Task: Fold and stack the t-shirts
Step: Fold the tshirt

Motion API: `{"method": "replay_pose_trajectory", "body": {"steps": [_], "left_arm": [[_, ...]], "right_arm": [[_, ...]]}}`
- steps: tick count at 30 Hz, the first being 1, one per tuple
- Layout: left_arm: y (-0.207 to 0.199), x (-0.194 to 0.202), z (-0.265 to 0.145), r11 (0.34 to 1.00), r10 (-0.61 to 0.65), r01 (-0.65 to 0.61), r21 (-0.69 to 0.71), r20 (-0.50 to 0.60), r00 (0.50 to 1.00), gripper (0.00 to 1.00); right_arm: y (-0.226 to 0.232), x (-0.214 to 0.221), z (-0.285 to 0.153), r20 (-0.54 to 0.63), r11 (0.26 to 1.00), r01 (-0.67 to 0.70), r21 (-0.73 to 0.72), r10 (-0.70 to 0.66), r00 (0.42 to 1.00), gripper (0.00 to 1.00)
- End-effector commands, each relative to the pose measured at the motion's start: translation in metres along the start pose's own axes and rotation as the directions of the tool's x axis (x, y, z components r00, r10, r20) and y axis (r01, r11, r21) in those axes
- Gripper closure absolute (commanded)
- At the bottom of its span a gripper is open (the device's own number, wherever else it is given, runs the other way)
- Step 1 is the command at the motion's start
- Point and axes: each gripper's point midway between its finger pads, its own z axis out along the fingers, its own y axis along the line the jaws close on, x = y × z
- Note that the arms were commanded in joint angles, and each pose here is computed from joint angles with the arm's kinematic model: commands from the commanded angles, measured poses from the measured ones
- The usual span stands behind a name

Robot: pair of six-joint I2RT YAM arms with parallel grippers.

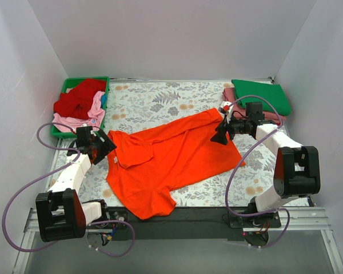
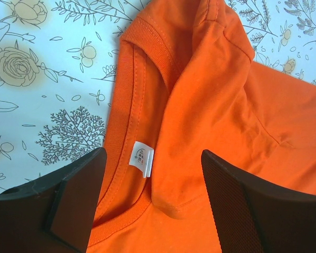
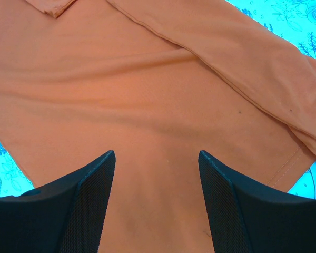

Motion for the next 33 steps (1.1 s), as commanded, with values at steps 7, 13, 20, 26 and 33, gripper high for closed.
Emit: {"method": "replay_pose_trajectory", "body": {"steps": [7,13,20,26,33], "left_arm": [[0.0022,-0.0042,0.0007,1.000,0.005,-0.005,-0.003,0.020,1.000,0.30],[0.0038,-0.0050,0.0009,1.000,0.000,0.000,-0.014,0.024,1.000,0.31],[0.0036,-0.0052,0.0007,1.000,0.000,0.000,-0.014,0.024,1.000,0.31],[0.0034,-0.0051,0.0006,1.000,0.002,-0.001,-0.013,0.023,1.000,0.31],[0.0040,-0.0059,0.0008,1.000,0.003,-0.003,-0.016,0.027,1.000,0.31]], "right_arm": [[0.0028,-0.0044,-0.0006,0.013,1.000,0.009,-0.023,-0.009,1.000,0.28],[0.0029,-0.0042,-0.0006,0.012,1.000,0.010,-0.023,-0.009,1.000,0.28],[0.0031,-0.0040,-0.0006,0.011,1.000,0.010,-0.024,-0.010,1.000,0.28],[0.0028,-0.0036,-0.0007,0.012,1.000,0.008,-0.024,-0.008,1.000,0.28],[0.0023,-0.0037,-0.0007,0.012,1.000,0.011,-0.022,-0.011,1.000,0.28]]}}
